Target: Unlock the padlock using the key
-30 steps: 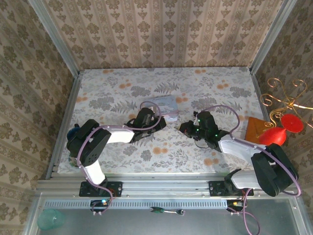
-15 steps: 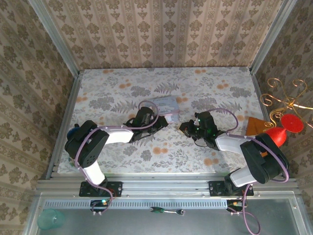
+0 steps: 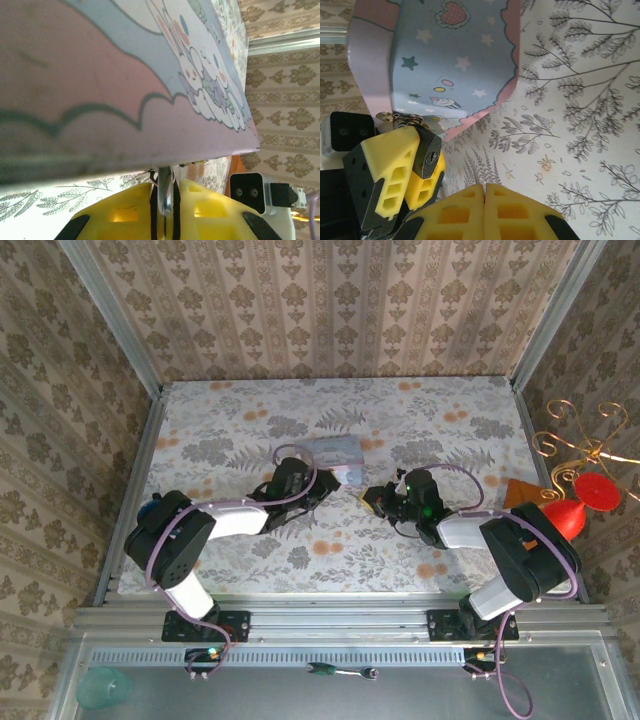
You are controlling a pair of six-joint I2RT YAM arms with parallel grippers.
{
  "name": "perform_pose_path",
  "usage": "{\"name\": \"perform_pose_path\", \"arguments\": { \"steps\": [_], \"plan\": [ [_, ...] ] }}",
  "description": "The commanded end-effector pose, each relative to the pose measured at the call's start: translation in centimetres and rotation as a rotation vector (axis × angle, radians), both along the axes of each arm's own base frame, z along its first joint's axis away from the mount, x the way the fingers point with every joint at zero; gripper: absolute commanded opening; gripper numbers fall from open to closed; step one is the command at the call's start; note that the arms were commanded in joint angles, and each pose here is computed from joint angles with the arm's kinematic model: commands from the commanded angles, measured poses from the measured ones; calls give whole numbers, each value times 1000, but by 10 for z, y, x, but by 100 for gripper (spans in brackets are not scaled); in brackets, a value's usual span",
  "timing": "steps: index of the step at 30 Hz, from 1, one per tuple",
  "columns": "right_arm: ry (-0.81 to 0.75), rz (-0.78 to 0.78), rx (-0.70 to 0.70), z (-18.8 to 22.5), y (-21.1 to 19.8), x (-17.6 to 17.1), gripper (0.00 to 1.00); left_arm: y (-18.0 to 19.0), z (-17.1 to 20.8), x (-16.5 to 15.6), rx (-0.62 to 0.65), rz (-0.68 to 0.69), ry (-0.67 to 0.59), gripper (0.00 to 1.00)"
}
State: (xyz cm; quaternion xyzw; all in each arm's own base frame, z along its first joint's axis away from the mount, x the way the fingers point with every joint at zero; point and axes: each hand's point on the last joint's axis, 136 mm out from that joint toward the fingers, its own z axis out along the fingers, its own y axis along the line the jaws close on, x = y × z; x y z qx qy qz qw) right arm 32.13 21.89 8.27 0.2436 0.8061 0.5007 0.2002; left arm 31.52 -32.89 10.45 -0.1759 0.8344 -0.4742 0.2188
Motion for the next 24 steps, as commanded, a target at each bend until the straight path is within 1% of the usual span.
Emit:
{"name": "perform_pose_path", "arguments": {
  "steps": [1, 4, 8, 17, 24],
  "plan": [
    [-15, 9, 53, 7, 4, 4, 0, -5, 31, 11, -113, 37, -68, 0],
    [-16, 4, 66, 6, 4, 4, 0, -7, 30, 12, -142, 50, -62, 0],
    [-35, 1, 83, 9, 3, 2, 0, -7, 32, 9, -126, 56, -62, 0],
    [-40, 30, 98, 11, 2, -2, 0, -8, 30, 8, -146, 51, -54, 0],
    [-75, 48, 113, 20, 4, 0, 0, -5, 27, 1, -119, 68, -39, 0]
  ]
}}
